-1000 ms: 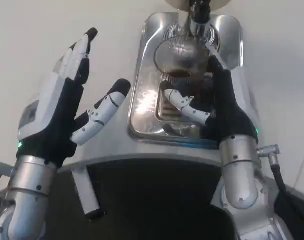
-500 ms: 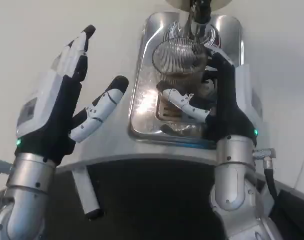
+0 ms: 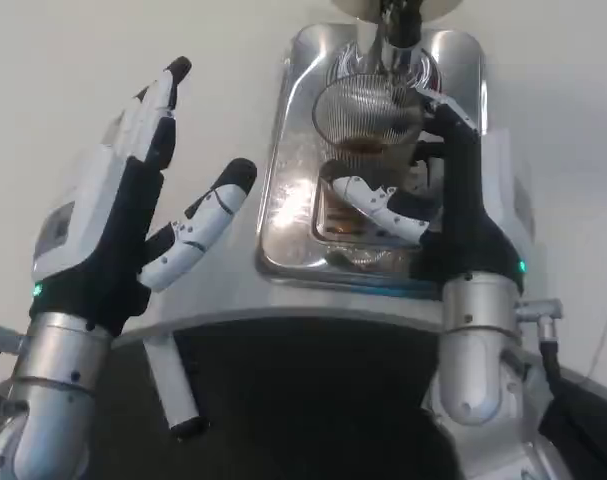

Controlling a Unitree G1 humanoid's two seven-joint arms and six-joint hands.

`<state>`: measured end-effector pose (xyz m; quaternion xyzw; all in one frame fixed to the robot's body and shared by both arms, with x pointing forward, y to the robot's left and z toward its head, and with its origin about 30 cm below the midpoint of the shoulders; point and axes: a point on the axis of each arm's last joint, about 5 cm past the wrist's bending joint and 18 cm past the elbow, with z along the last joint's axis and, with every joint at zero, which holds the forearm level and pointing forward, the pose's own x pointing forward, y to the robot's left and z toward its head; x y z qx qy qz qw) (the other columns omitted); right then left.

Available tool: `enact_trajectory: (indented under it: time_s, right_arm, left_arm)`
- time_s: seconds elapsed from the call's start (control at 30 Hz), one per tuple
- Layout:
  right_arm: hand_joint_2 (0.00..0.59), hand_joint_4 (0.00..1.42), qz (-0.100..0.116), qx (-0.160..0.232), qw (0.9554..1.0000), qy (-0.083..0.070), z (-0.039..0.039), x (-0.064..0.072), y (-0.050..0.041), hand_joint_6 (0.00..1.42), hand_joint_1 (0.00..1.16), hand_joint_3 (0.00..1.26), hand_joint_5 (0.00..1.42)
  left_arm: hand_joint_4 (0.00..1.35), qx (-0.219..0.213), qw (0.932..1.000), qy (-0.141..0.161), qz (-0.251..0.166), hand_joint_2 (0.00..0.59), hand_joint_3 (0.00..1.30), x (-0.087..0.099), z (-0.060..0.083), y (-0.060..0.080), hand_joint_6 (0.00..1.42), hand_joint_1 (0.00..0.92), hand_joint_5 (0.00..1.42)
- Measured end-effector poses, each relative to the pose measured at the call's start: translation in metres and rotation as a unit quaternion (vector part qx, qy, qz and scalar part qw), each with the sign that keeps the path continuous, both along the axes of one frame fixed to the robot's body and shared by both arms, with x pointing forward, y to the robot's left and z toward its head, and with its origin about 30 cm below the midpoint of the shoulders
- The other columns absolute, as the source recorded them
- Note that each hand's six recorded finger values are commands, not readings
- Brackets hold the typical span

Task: Grasp the cup under the faucet to collect the drink, then remove the cup.

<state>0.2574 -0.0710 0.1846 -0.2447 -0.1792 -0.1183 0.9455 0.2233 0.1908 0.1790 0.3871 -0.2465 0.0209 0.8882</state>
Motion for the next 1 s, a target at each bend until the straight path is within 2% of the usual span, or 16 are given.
enact_trajectory:
  time_s: [0.2, 0.43, 0.6, 0.77, 0.83, 0.87, 0.93, 0.97, 1.0]
  right_arm:
    - [0.371, 0.75, 0.011, 0.001, 0.9999, -0.002, 0.0015, -0.007, -0.0044, 1.06, 1.16, 0.72, 0.82]
    - [0.370, 0.75, 0.027, -0.008, 0.9995, 0.012, 0.0013, -0.008, -0.0026, 1.07, 1.16, 0.72, 0.82]
    - [0.370, 0.75, 0.039, -0.011, 0.9990, 0.021, -0.0003, -0.011, -0.0025, 1.07, 1.16, 0.72, 0.82]
    - [0.370, 0.75, 0.041, -0.018, 0.9989, 0.016, 0.0004, -0.015, -0.0066, 1.07, 1.16, 0.73, 0.82]
    - [0.363, 0.76, 0.041, -0.028, 0.9987, 0.015, -0.0008, -0.019, -0.0098, 1.08, 1.16, 0.73, 0.82]
    - [0.361, 0.76, 0.042, -0.035, 0.9984, 0.015, -0.0012, -0.020, -0.0110, 1.08, 1.16, 0.74, 0.82]
    - [0.360, 0.76, 0.042, -0.042, 0.9981, 0.015, -0.0018, -0.022, -0.0126, 1.08, 1.16, 0.74, 0.83]
    - [0.360, 0.76, 0.043, -0.046, 0.9979, 0.014, -0.0018, -0.023, -0.0144, 1.08, 1.16, 0.74, 0.83]
    - [0.359, 0.76, 0.045, -0.048, 0.9978, 0.013, -0.0017, -0.026, -0.0169, 1.08, 1.16, 0.74, 0.83]
  left_arm:
    - [0.00, 0.000, 1.0000, 0.000, -0.001, 0.252, 0.00, -0.001, 0.000, -0.001, 0.00, 0.000, 0.00]
    - [0.00, 0.001, 1.0000, 0.003, 0.003, 0.262, 0.00, -0.002, 0.001, -0.002, 0.00, 0.000, 0.00]
    - [0.00, 0.016, 0.9996, 0.011, 0.019, 0.245, 0.00, -0.002, 0.000, -0.001, 0.00, 0.000, 0.00]
    - [0.00, 0.060, 0.9974, 0.025, 0.029, 0.228, 0.00, -0.003, 0.000, 0.007, 0.00, 0.000, 0.00]
    - [0.00, 0.098, 0.9935, 0.035, 0.046, 0.211, 0.00, -0.004, -0.001, 0.012, 0.00, 0.000, 0.00]
    - [0.00, 0.130, 0.9887, 0.044, 0.061, 0.200, 0.00, -0.005, -0.001, 0.016, 0.00, 0.000, 0.00]
    - [0.00, 0.165, 0.9817, 0.057, 0.076, 0.193, 0.00, -0.007, -0.002, 0.019, 0.00, 0.000, 0.00]
    - [0.00, 0.189, 0.9763, 0.065, 0.082, 0.183, 0.00, -0.008, -0.002, 0.020, 0.00, 0.005, 0.00]
    - [0.00, 0.224, 0.9678, 0.075, 0.087, 0.179, 0.00, -0.011, -0.002, 0.022, 0.00, 0.006, 0.00]
